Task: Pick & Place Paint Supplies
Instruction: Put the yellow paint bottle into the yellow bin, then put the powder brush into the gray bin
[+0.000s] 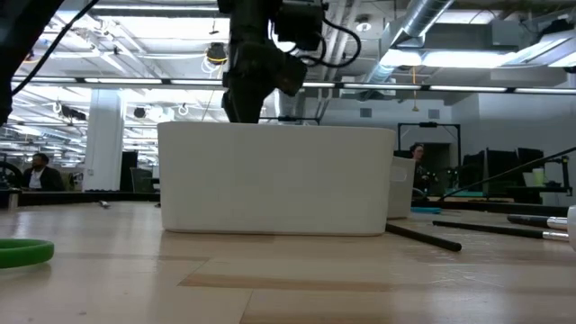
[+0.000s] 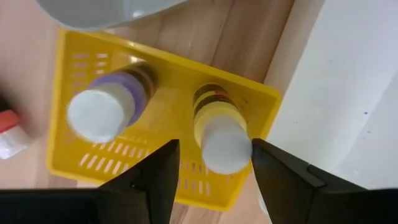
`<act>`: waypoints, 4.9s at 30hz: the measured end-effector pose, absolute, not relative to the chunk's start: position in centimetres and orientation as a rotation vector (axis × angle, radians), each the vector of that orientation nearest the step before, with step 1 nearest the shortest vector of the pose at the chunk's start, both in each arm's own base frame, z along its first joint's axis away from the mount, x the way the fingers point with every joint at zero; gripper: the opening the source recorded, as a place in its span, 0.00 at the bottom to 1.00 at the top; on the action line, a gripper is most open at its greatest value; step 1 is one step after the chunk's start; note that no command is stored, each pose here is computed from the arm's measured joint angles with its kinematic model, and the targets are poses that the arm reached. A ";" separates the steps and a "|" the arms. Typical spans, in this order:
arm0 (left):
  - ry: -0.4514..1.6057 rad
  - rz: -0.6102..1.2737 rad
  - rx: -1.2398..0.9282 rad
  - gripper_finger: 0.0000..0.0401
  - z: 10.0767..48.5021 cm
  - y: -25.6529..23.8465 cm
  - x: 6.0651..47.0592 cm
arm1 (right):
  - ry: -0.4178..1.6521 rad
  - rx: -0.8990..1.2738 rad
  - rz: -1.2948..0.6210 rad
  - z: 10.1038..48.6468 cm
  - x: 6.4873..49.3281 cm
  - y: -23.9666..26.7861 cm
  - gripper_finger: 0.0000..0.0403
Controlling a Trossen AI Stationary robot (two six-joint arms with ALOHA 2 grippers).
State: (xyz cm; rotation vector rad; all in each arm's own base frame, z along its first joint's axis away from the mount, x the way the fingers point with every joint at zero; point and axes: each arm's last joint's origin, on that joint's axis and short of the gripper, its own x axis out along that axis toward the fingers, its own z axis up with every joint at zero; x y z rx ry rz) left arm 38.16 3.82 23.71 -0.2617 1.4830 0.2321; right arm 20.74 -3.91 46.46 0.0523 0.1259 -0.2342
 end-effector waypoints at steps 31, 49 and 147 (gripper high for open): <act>0.965 0.151 -0.046 0.44 39.4 2.7 26.1 | 0.119 0.079 -0.325 46.5 20.6 -4.3 0.56; 0.750 0.226 -0.105 0.44 38.4 2.2 19.3 | 0.094 0.205 -0.393 46.4 20.5 -5.4 0.56; 0.712 0.293 -0.108 0.44 37.7 2.4 20.0 | 1.316 1.307 -1.018 16.5 18.8 9.1 0.34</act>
